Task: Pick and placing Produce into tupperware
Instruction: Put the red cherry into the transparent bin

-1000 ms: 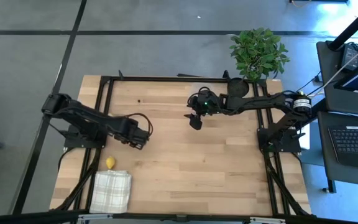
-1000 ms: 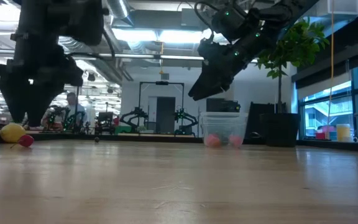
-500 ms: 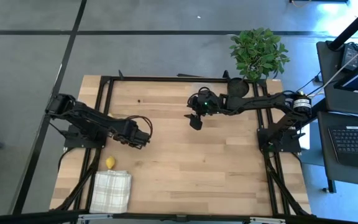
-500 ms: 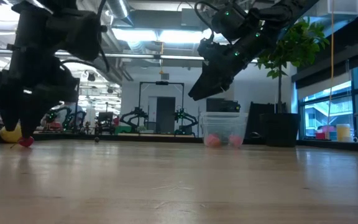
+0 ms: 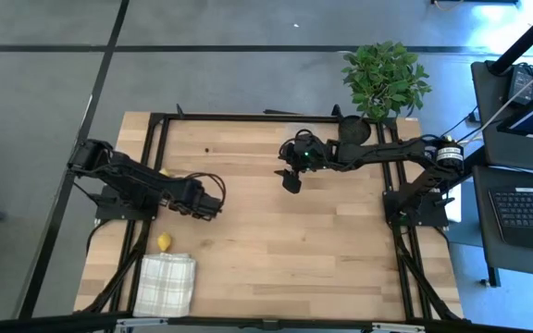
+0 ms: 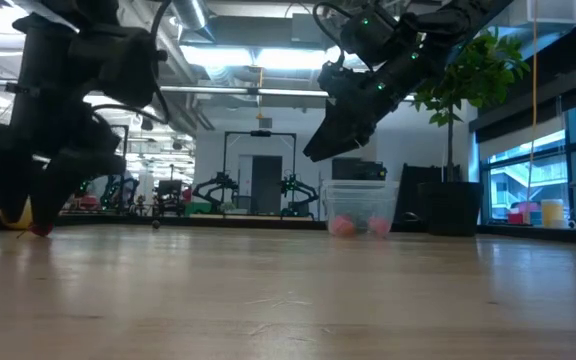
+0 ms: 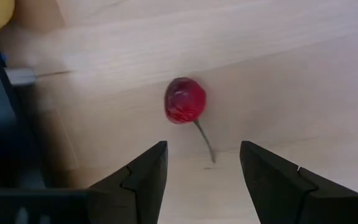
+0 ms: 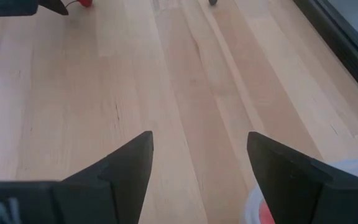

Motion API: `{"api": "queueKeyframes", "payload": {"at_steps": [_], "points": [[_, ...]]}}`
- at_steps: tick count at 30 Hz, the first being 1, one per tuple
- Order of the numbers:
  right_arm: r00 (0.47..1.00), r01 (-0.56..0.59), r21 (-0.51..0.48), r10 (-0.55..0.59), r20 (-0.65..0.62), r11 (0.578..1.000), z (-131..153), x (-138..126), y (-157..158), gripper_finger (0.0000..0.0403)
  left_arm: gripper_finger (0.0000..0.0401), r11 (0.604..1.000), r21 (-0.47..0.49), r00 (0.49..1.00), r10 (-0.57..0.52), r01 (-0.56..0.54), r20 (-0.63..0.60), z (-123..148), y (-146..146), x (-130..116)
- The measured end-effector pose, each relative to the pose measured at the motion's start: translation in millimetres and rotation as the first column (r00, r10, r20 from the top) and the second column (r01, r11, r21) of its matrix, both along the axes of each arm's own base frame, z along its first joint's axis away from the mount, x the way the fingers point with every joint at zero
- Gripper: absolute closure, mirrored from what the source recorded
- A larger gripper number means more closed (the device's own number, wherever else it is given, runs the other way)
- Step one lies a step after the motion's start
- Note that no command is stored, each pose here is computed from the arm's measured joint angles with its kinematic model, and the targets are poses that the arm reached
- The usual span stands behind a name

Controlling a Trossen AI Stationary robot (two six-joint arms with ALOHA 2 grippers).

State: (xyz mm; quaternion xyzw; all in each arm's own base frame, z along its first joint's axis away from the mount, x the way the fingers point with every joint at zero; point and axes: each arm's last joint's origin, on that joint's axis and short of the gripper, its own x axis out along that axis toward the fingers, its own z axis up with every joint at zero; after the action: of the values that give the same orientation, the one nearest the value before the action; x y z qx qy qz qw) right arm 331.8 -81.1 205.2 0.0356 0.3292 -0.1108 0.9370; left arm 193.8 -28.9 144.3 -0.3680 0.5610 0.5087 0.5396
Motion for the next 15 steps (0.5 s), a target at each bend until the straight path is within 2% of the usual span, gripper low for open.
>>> {"api": "queueKeyframes", "payload": {"at_steps": [15], "points": [[1.000,0.000,0.000,0.000,0.000,1.000,0.1,0.0,0.1,0.0141,0.0216,1.000,-0.008,1.000,0.020,-0.020,0.019,-6.3,4.4,-1.4]]}}
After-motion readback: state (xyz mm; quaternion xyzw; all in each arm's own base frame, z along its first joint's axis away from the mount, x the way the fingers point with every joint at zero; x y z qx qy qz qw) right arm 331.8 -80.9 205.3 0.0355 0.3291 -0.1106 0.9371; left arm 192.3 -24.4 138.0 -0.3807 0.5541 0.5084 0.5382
